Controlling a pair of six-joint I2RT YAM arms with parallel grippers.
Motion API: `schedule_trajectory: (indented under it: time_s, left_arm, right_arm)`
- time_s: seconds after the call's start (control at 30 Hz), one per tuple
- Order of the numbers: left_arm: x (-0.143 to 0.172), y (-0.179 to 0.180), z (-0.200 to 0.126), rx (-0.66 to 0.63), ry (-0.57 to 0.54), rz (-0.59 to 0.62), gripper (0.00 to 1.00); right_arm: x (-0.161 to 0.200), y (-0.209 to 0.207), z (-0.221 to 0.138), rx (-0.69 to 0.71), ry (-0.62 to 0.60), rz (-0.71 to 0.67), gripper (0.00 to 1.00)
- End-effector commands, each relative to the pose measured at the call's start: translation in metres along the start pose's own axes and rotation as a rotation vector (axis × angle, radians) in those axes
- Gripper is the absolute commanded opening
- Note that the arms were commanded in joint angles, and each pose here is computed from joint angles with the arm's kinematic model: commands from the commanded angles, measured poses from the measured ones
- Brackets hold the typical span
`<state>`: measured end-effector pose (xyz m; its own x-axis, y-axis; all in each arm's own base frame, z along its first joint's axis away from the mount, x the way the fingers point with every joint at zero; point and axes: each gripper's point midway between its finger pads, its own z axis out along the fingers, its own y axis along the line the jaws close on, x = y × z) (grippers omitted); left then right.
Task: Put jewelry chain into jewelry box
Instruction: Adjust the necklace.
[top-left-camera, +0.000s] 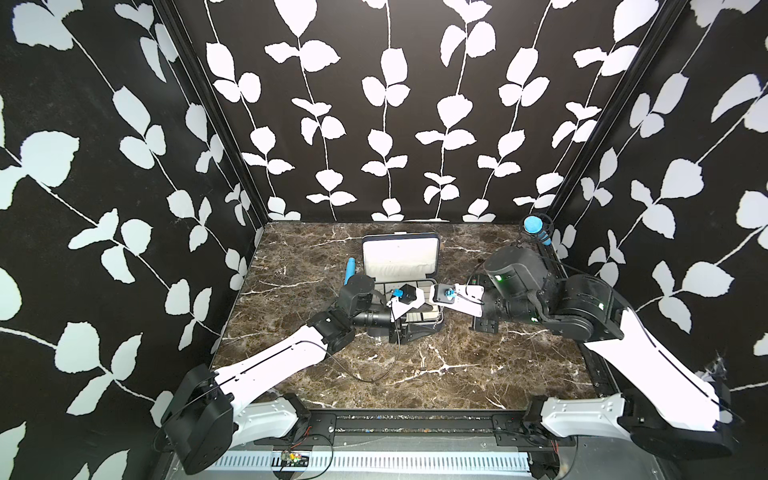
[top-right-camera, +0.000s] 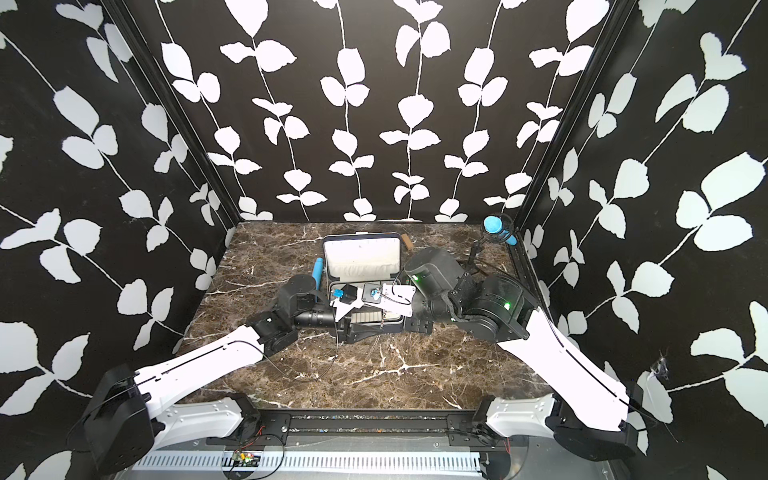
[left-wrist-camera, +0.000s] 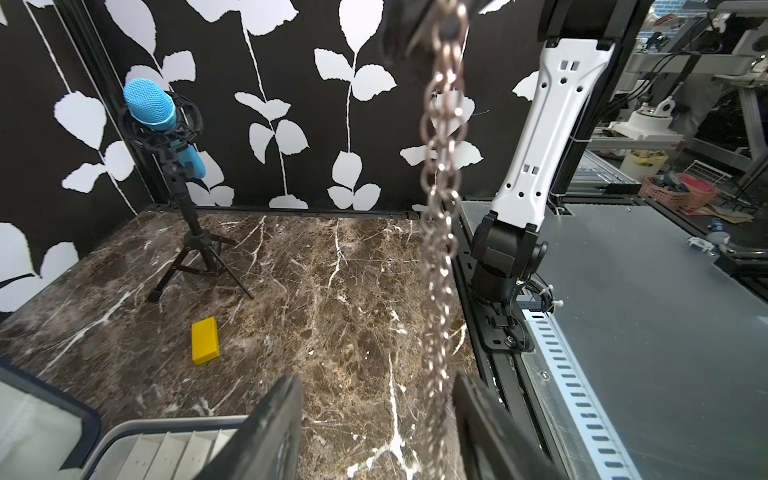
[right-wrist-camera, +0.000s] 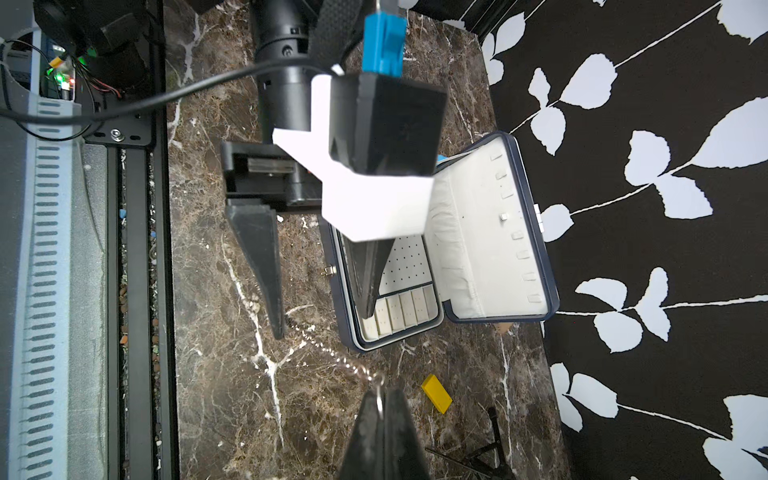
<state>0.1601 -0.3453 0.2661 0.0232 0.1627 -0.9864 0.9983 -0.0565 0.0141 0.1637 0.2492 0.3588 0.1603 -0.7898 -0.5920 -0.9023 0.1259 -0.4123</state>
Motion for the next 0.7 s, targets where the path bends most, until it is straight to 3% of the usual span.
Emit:
schedule_trajectory:
  time_s: [0.0,0.23,0.57,0.67]
  left_arm:
    - [-0.020,-0.003,0.003,0.036,-0.059,0.049,0.60]
    - [-0.016,-0.005,0.015,0.095,-0.058,0.009,0.50]
    - [-0.013,-0.003,0.023,0.095,-0.059,0.004,0.54]
    - [-0.013,-0.006,0.023,0.113,-0.059,-0.002,0.43]
  right_arm:
    - [-0.006,-0.003,-0.008,0.023,-0.046,0.005,0.00]
    - [-0.005,-0.003,-0.008,0.029,-0.049,-0.003,0.00]
    - [-0.004,-0.003,-0.009,0.034,-0.053,-0.004,0.00]
    - [-0.005,-0.003,-0.009,0.034,-0.055,-0.003,0.00]
